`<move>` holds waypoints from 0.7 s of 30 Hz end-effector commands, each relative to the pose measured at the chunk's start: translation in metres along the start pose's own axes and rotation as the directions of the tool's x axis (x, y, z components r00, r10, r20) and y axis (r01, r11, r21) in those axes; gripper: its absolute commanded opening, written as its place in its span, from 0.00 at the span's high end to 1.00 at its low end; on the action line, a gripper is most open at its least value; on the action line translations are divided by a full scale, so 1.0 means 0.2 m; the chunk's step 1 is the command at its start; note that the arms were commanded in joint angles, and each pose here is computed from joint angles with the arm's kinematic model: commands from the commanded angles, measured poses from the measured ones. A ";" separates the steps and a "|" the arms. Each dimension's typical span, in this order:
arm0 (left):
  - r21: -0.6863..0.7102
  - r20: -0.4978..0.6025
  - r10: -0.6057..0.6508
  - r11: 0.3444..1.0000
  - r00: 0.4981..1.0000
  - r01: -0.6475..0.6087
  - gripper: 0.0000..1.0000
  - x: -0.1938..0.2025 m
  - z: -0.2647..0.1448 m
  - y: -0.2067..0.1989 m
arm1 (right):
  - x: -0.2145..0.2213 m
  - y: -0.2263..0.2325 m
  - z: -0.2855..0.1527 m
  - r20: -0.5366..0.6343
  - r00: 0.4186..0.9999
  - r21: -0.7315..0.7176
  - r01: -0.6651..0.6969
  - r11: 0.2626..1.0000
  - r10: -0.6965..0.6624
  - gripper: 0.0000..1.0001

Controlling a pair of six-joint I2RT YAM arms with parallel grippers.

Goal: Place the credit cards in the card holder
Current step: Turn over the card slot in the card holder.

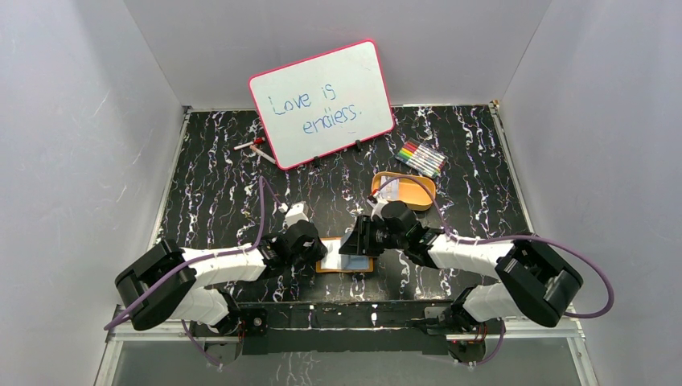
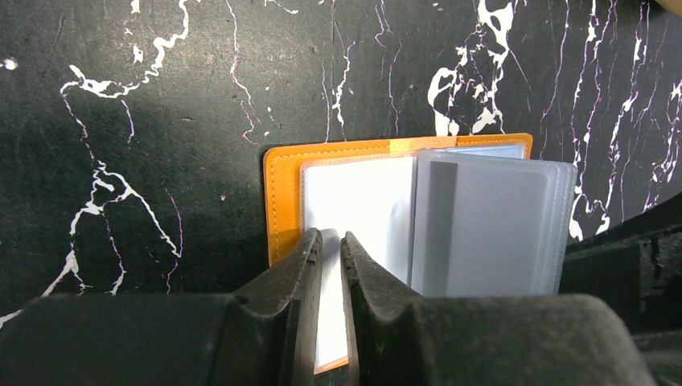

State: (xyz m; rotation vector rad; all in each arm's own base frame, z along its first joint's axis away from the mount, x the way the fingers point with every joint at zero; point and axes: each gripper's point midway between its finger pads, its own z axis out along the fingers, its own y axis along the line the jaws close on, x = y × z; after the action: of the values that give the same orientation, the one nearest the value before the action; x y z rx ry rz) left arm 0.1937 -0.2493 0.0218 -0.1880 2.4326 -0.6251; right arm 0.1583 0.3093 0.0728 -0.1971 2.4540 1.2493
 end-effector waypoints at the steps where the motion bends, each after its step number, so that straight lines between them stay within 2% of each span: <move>1: -0.082 -0.086 0.039 0.996 0.996 -0.046 0.86 0.12 -0.02 0.15 | -0.07 0.20 0.00 0.028 0.999 -0.151 0.049 0.987 -0.045 0.49; 10: -0.095 -0.067 0.043 0.994 0.997 -0.049 0.86 0.09 -0.04 0.15 | -0.04 0.18 0.07 -0.026 0.999 -0.130 0.036 0.991 -0.039 0.45; 15: -0.104 -0.009 0.031 0.994 0.999 -0.032 0.86 0.03 -0.10 0.17 | -0.02 0.14 0.14 -0.060 0.998 -0.106 0.030 0.994 -0.037 0.45; 21: -0.116 0.057 0.028 0.993 0.998 -0.021 0.86 -0.05 -0.19 0.20 | 0.01 0.17 0.21 -0.095 0.990 -0.101 0.090 0.991 -0.100 0.45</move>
State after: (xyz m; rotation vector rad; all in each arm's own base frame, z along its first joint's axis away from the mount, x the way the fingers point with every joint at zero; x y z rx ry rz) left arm 0.1797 -0.2188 0.0280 -0.1969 2.4458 -0.5452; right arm 0.1520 0.3408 0.0540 -0.2938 2.5344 1.3064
